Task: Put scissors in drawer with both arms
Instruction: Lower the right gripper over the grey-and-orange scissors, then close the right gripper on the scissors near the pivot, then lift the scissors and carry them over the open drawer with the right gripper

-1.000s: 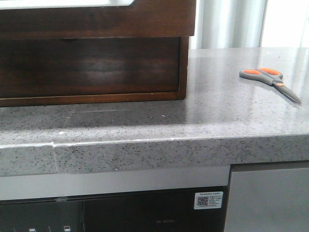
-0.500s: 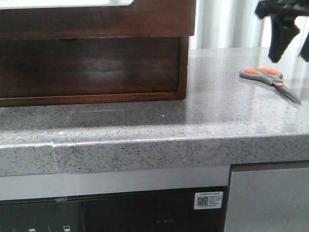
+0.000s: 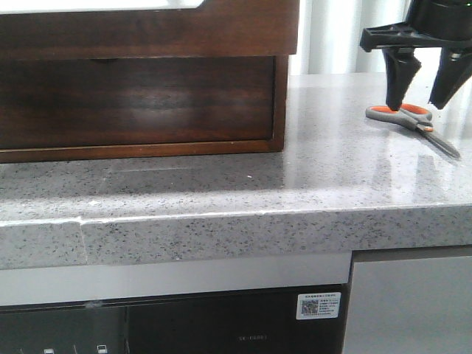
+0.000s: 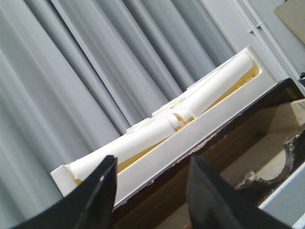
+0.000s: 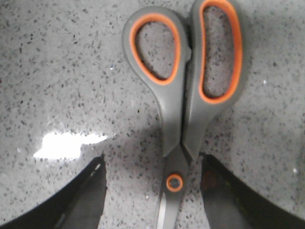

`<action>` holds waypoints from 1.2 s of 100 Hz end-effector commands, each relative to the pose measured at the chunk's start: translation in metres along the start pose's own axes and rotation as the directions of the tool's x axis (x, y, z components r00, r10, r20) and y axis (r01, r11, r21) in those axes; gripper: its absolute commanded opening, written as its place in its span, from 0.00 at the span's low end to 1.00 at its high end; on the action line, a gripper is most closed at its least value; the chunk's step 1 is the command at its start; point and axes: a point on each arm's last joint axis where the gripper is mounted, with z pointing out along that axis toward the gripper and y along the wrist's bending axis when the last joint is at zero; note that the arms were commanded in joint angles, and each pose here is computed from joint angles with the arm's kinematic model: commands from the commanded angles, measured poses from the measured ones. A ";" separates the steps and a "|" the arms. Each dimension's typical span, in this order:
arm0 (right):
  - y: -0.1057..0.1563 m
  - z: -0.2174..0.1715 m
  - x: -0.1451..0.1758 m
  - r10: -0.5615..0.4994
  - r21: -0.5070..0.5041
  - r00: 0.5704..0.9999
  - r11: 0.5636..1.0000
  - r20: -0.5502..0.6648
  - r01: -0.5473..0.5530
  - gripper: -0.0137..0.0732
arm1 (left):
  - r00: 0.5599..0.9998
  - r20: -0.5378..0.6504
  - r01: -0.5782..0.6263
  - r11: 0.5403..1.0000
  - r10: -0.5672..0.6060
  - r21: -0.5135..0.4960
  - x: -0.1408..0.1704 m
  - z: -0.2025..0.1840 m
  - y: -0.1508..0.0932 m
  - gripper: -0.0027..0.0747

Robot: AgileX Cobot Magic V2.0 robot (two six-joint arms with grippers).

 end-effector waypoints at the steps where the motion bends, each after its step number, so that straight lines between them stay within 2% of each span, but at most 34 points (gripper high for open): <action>1: 0.000 -0.028 -0.010 -0.010 0.012 0.997 1.000 0.080 0.009 0.60 | 0.997 0.071 0.039 0.999 -0.038 -0.023 -0.012 0.003 0.006 0.44; 31: -0.013 -0.017 -0.012 0.041 0.020 0.999 0.999 0.007 -0.041 0.60 | 0.996 0.077 0.039 0.999 -0.038 -0.023 -0.013 0.003 0.006 0.44; 93: -0.017 0.010 -0.011 0.052 0.020 0.996 0.998 -0.074 -0.051 0.59 | 0.996 0.079 0.039 0.999 -0.038 -0.023 -0.013 0.003 0.006 0.44; 100: -0.017 0.010 -0.011 0.052 0.020 0.996 0.998 -0.074 -0.051 0.53 | 0.996 0.079 0.039 0.999 -0.038 -0.023 -0.013 0.003 0.006 0.44; 120: -0.017 0.010 -0.011 0.052 0.020 0.996 0.998 -0.071 -0.051 0.18 | 0.996 0.081 0.039 0.999 -0.037 -0.023 -0.013 0.003 0.006 0.44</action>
